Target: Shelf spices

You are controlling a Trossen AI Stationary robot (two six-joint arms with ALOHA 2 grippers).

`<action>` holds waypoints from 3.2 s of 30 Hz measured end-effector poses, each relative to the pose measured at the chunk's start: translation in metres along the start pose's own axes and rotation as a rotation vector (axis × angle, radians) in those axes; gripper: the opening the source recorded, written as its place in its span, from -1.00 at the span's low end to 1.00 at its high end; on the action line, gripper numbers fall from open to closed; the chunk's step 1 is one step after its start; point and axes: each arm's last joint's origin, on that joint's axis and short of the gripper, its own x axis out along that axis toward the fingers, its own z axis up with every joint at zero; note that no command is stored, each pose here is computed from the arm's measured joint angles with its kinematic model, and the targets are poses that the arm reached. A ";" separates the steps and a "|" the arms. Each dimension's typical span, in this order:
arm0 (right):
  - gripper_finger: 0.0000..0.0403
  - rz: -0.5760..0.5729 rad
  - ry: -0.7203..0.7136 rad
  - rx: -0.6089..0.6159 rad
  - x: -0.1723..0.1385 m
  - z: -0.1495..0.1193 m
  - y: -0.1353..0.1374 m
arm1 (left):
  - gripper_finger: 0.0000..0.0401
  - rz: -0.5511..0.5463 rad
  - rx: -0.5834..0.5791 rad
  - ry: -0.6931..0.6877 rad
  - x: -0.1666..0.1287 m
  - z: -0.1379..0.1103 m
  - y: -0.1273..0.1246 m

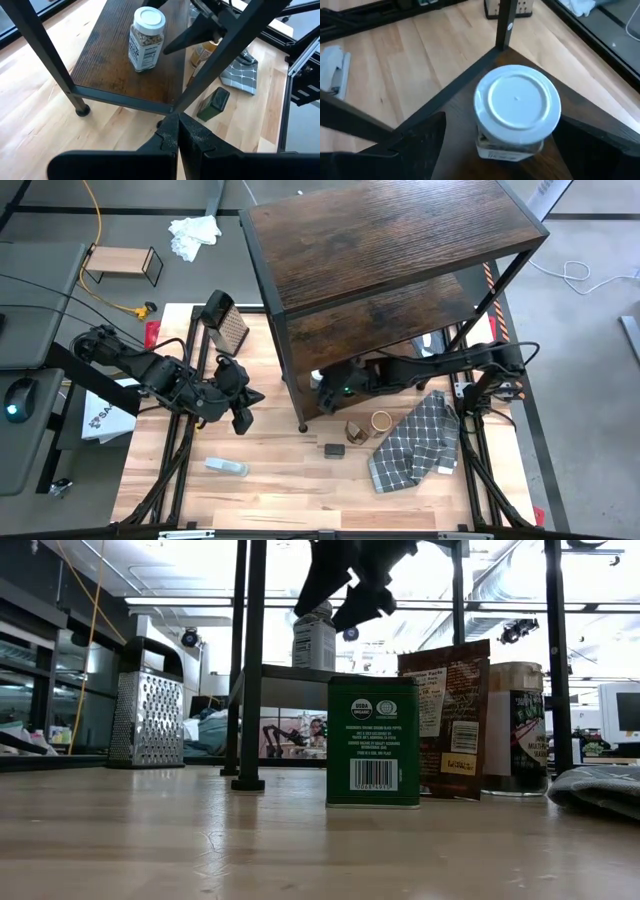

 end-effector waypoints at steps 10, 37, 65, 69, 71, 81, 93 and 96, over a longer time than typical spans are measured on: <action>0.22 -0.025 -0.005 0.021 0.012 -0.002 0.000 | -1.00 0.000 0.000 0.001 0.000 0.000 0.000; -0.10 0.033 -0.008 0.201 -0.148 -0.031 0.059 | -1.00 -0.061 0.038 0.056 0.000 -0.001 -0.002; -0.10 0.001 0.156 0.115 -0.097 -0.053 0.086 | -1.00 -0.206 -0.187 0.081 0.034 -0.113 -0.022; -0.10 -0.015 0.182 0.128 -0.088 -0.059 0.090 | -1.00 -0.204 -0.141 0.068 0.038 -0.113 -0.020; -0.10 -0.028 0.186 0.144 -0.084 -0.062 0.092 | -1.00 -0.205 -0.122 0.069 0.039 -0.113 -0.020; -0.10 0.011 0.191 0.210 -0.073 -0.076 0.115 | -1.00 -0.222 -0.057 0.114 0.045 -0.108 -0.017; -0.10 0.083 0.233 0.176 -0.098 -0.123 0.158 | -1.00 -0.289 0.003 0.212 0.045 -0.110 -0.018; -0.10 0.105 0.234 0.199 -0.087 -0.135 0.172 | -1.00 -0.302 0.011 0.233 0.046 -0.110 -0.018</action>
